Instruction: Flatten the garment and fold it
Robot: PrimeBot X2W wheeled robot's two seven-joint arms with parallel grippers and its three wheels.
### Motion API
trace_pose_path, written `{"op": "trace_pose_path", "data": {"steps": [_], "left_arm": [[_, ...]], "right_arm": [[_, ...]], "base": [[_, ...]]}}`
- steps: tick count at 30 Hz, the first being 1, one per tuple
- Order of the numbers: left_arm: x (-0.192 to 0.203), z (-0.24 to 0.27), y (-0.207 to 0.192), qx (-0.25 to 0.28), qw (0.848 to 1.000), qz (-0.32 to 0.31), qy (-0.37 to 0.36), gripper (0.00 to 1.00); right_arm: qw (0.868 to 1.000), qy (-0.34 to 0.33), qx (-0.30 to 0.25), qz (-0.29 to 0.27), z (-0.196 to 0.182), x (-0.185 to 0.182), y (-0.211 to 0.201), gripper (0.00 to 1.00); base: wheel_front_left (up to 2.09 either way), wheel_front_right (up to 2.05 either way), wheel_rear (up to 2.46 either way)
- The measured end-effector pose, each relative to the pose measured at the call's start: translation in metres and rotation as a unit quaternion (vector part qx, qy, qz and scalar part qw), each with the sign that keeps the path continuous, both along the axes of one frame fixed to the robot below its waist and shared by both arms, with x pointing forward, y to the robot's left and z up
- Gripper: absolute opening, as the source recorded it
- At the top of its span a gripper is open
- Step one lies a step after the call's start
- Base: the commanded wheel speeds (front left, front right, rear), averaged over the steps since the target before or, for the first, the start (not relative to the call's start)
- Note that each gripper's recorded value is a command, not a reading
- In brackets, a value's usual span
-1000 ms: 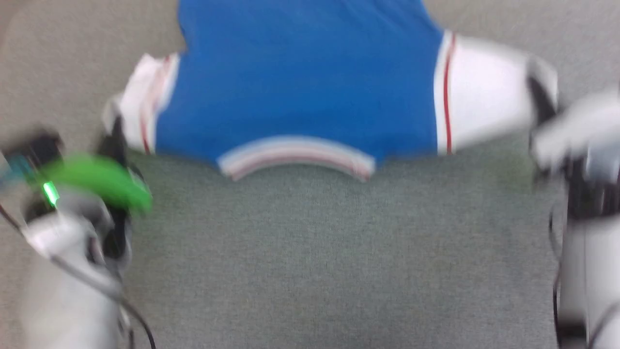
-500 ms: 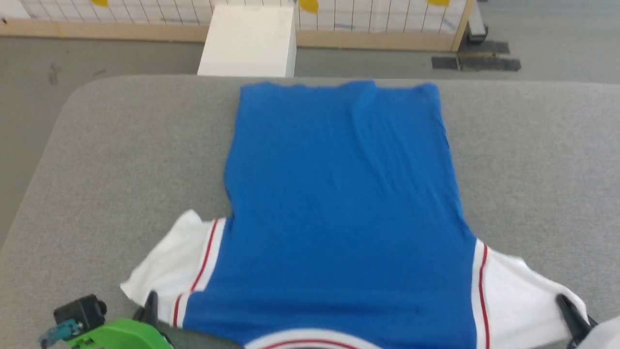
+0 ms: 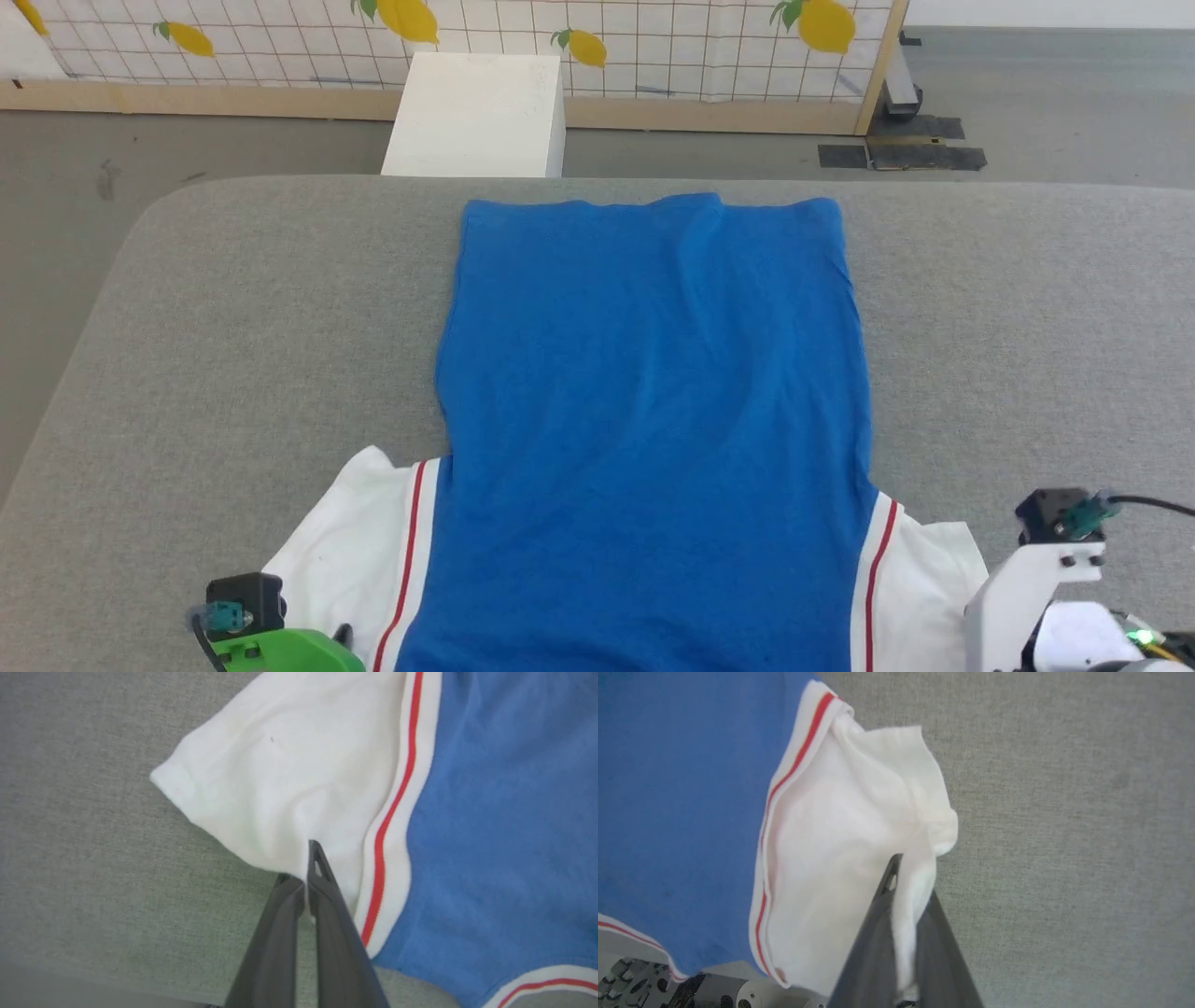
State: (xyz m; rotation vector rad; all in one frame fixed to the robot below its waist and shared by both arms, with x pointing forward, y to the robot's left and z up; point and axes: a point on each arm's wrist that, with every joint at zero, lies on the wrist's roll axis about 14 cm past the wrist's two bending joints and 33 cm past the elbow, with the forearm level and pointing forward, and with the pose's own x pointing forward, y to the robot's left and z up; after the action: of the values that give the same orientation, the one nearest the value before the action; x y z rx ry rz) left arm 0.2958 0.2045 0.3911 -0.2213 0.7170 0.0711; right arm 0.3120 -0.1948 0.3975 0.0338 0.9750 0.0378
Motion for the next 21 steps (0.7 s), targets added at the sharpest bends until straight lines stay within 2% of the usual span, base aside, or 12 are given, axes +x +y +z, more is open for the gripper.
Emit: {"op": "trace_pose_path", "data": {"steps": [3, 4, 5, 7, 10, 12, 15, 19, 21], "left_arm": [[-0.002, -0.006, -0.003, -0.016, 1.000, 0.007, 0.004, 0.00], [-0.003, -0.007, -0.003, -0.020, 1.000, 0.010, 0.004, 0.00], [-0.003, -0.008, -0.002, -0.023, 1.000, 0.012, 0.003, 0.00], [-0.003, -0.008, -0.001, -0.026, 1.000, 0.017, -0.002, 0.00], [-0.002, -0.005, 0.001, -0.030, 0.999, 0.027, -0.017, 0.00], [-0.001, -0.003, 0.002, -0.032, 0.999, 0.030, -0.026, 0.00], [0.001, -0.001, 0.002, -0.036, 0.998, 0.034, -0.035, 0.00], [0.008, 0.004, 0.003, -0.048, 0.997, 0.043, -0.047, 0.00], [0.013, 0.007, 0.003, -0.052, 0.996, 0.046, -0.053, 0.00]], "right_arm": [[0.999, 0.034, 0.002, 0.002, -0.019, -0.008, 0.002, 0.00], [0.999, 0.037, 0.001, 0.003, -0.022, -0.009, 0.002, 0.24], [0.999, 0.039, 0.001, 0.003, -0.025, -0.010, 0.003, 1.00], [0.999, 0.030, 0.007, -0.007, -0.023, -0.008, -0.001, 1.00], [0.997, -0.047, 0.044, -0.044, 0.005, 0.015, -0.012, 1.00], [0.987, -0.129, 0.069, -0.066, 0.039, 0.040, -0.019, 1.00], [0.969, -0.221, 0.071, -0.083, 0.085, 0.066, -0.032, 1.00], [0.949, -0.298, 0.072, -0.078, 0.130, 0.103, -0.030, 1.00], [0.943, -0.320, 0.063, -0.068, 0.147, 0.125, -0.026, 1.00]], "base": [[0.00, 0.00, 0.00], [0.00, 0.00, 0.00], [0.00, 0.00, 0.00], [0.00, 0.00, 0.00], [0.00, 0.00, 0.00], [0.00, 0.00, 0.00], [0.00, 0.00, 0.00], [0.00, 0.00, 0.00], [0.00, 0.00, 0.00]]}}
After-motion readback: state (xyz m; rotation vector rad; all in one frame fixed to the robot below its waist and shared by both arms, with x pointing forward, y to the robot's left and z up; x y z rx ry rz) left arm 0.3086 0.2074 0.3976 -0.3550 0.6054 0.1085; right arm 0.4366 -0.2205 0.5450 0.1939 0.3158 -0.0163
